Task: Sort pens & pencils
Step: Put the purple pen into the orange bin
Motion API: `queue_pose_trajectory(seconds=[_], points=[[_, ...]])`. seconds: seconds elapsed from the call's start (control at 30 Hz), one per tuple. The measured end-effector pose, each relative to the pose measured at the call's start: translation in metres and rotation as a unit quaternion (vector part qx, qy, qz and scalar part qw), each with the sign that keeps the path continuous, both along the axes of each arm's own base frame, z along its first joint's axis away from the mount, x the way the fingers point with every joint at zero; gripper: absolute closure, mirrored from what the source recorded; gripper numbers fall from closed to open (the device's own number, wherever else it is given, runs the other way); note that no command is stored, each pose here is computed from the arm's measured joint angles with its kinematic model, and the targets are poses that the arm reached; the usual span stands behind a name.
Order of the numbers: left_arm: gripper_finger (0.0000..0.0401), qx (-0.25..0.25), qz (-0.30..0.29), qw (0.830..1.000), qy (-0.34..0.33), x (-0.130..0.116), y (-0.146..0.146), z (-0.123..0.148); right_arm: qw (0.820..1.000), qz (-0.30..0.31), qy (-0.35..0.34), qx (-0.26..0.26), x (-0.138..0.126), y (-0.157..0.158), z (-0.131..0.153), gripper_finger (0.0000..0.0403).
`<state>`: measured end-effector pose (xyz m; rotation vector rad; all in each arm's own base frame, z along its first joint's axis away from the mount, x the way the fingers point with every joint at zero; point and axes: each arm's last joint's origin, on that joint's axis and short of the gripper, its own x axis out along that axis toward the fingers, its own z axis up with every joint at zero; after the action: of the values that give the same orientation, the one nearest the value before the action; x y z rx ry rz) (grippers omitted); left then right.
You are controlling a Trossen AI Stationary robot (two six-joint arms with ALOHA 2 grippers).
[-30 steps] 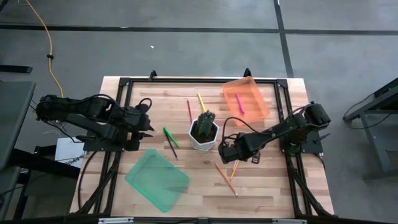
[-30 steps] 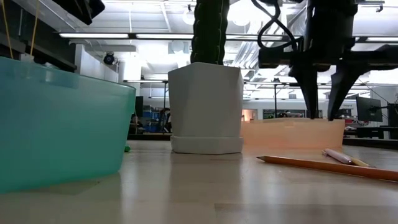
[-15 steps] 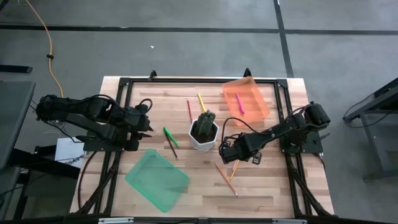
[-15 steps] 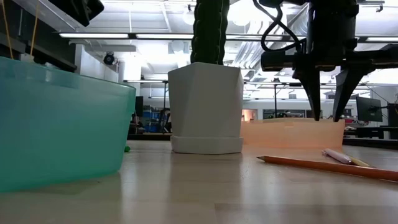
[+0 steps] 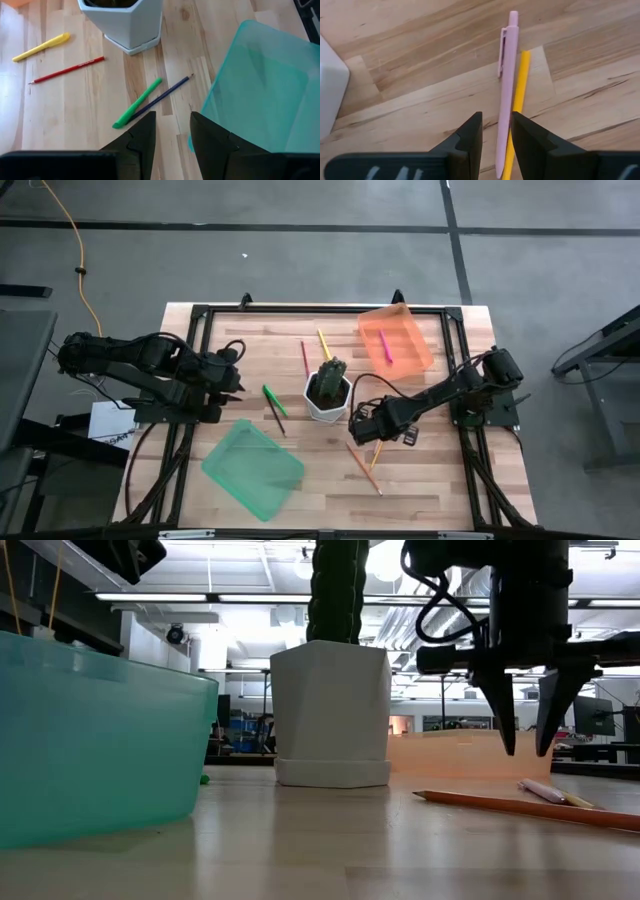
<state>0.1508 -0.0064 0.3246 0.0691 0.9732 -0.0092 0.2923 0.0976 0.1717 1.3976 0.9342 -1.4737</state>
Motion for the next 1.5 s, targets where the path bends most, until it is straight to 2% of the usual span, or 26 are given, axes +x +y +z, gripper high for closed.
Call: queue_pose_trajectory(seconds=[0.73,1.0,1.1,1.3,1.5], points=[[0.0293,0.001,-0.002,1.000,0.009,-0.001,0.000,-0.001,0.999,-0.001,0.034,0.017,0.001,-0.022,0.000,0.0310],[0.0293,0.003,-0.005,1.000,0.010,-0.002,0.000,-0.001,0.999,-0.008,0.040,0.010,-0.011,-0.026,0.019,0.0310],[0.0293,0.004,-0.006,1.000,0.010,-0.002,0.000,-0.001,1.000,-0.015,0.017,0.002,-0.016,-0.031,0.024,0.0310],[0.0293,0.002,-0.007,1.000,0.011,-0.002,0.000,-0.001,0.996,-0.038,-0.076,0.021,-0.031,-0.038,0.010,0.0310],[0.0293,-0.001,-0.009,1.000,0.012,-0.002,0.000,-0.001,0.997,-0.042,-0.060,0.020,-0.038,-0.039,0.011,0.0310]])
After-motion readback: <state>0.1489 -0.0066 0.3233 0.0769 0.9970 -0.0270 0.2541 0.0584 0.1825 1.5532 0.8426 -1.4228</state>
